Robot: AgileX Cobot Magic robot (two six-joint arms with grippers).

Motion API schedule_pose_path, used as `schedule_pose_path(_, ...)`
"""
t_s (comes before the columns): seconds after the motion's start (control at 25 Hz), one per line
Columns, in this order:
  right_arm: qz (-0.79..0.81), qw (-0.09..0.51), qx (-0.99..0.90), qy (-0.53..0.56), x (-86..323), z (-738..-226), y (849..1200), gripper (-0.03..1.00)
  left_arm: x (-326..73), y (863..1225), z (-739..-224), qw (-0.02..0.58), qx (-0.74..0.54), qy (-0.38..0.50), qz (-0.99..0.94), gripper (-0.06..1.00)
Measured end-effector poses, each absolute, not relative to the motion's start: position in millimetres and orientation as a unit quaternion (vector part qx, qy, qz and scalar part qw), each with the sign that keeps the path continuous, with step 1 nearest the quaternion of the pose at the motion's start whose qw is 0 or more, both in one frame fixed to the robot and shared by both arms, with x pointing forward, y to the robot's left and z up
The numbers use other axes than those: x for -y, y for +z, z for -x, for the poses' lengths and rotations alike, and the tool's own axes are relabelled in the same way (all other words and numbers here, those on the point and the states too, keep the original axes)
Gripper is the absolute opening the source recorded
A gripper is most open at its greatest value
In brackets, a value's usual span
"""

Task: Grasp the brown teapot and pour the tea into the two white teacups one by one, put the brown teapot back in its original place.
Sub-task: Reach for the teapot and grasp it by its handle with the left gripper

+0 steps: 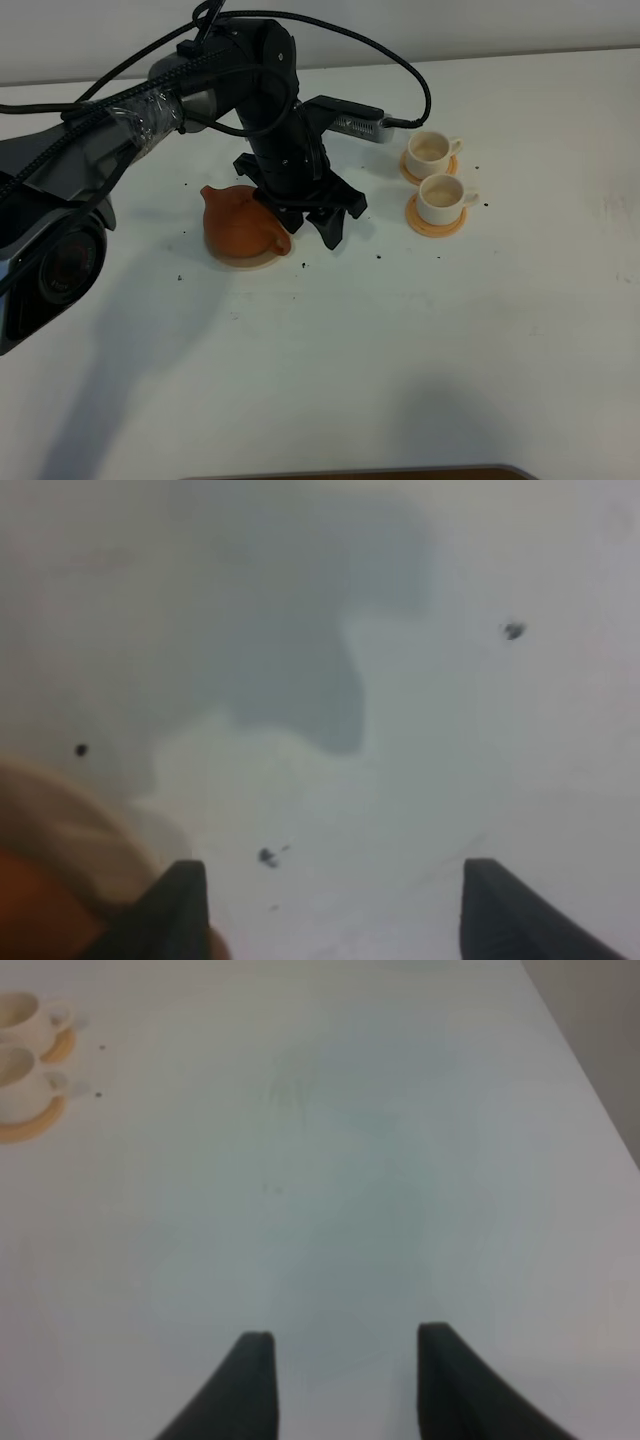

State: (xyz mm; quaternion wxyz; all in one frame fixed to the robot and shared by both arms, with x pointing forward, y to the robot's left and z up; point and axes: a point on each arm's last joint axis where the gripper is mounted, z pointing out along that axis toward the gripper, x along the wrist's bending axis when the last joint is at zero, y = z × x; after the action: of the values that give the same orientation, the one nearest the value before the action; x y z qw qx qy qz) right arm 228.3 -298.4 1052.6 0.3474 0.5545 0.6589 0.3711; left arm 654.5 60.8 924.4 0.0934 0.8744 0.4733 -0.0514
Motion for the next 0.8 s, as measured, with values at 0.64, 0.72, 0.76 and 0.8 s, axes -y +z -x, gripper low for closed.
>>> schedule_pose_path(0.64, -0.554, 0.347, -0.659, 0.371, 298.4, -228.3, 1052.6, 0.36, -59.2, 924.8, -657.2, 0.101, -0.591, -0.057, -0.798, 0.57)
schedule_pose_path(0.72, -0.554, 0.347, -0.659, 0.371, 298.4, -228.3, 1052.6, 0.36, -60.0, 924.6, -655.5, 0.092, -0.591, -0.062, -0.799, 0.57)
schedule_pose_path(0.76, -0.554, 0.347, -0.659, 0.371, 298.4, -228.3, 1052.6, 0.36, -60.4, 924.5, -654.5, 0.087, -0.591, -0.065, -0.799, 0.57)
schedule_pose_path(0.8, -0.554, 0.347, -0.659, 0.371, 298.4, -228.3, 1052.6, 0.36, -60.7, 924.5, -653.7, 0.083, -0.591, -0.067, -0.8, 0.57)
